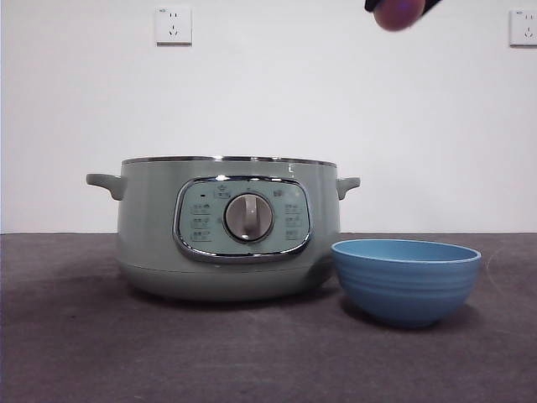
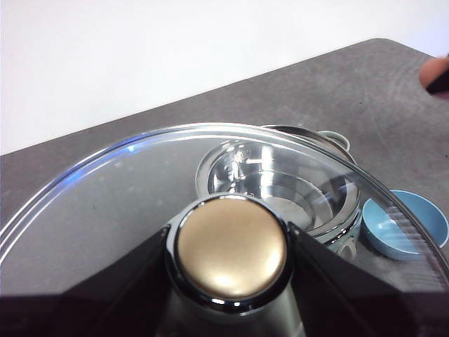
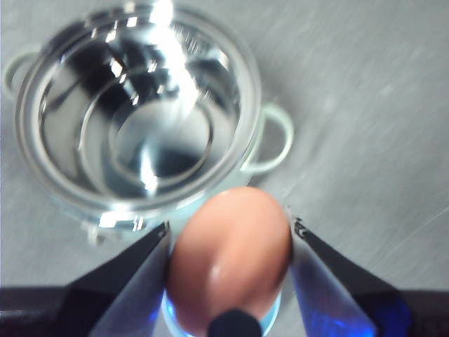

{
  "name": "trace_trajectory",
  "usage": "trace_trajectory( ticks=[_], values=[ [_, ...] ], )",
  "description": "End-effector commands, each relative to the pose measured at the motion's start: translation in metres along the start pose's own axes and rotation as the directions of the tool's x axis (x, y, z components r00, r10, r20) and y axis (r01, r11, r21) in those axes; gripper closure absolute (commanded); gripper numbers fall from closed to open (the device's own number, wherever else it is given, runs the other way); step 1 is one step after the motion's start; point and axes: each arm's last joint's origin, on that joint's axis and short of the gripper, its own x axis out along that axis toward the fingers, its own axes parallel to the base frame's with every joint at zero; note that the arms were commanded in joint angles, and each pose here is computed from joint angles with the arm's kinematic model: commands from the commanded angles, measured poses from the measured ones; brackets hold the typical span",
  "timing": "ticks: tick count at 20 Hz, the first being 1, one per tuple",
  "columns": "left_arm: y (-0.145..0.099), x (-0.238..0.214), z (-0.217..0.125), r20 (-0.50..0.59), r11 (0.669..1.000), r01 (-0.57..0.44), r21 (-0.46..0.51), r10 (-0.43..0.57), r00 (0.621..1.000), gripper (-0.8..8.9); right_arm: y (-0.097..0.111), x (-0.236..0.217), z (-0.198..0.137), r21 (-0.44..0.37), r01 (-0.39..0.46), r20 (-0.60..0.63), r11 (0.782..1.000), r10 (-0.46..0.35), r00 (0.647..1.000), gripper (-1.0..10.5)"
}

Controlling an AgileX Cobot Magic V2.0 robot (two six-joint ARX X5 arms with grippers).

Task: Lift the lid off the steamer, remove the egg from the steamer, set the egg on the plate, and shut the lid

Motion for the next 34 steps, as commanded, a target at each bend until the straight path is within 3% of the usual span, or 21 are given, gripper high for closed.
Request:
trace_trajectory(
  ticks=[1, 6, 8, 15, 25, 34],
  values=[
    [0.0, -0.005, 0.006, 0.068, 1.0, -0.001, 0.005, 0.0, 0.998, 8.22, -0.004, 0.024, -0.015, 0.007, -0.017, -0.062, 1.0, 0.018, 0.998, 9.6],
    [0.0, -0.005, 0.005, 0.064, 1.0, 0.0, 0.005, 0.0, 0.998, 8.22, -0.005, 0.081, -0.059, 0.036, -0.024, -0.144, 0.999, 0.029, 0.989, 9.6],
    [0.0, -0.005, 0.005, 0.063, 1.0, 0.0, 0.005, 0.0, 0.998, 8.22, -0.004, 0.099, -0.075, 0.054, -0.068, -0.147, 0.996, 0.075, 0.986, 9.6],
    [0.0, -0.005, 0.005, 0.059, 1.0, 0.001, 0.006, -0.001, 0.998, 8.22, -0.004, 0.135, -0.116, 0.083, -0.09, -0.111, 0.993, 0.099, 0.989, 9.6],
    [0.0, -0.005, 0.003, 0.042, 1.0, 0.002, 0.007, -0.002, 0.999, 8.22, -0.005, 0.18, -0.132, 0.089, -0.087, -0.169, 0.992, 0.101, 0.981, 9.6],
    [0.0, -0.005, 0.002, 0.031, 1.0, 0.002, 0.008, -0.002, 1.0, 8.22, -0.005, 0.182, -0.134, 0.077, -0.089, -0.179, 0.993, 0.102, 0.979, 9.6]
  ],
)
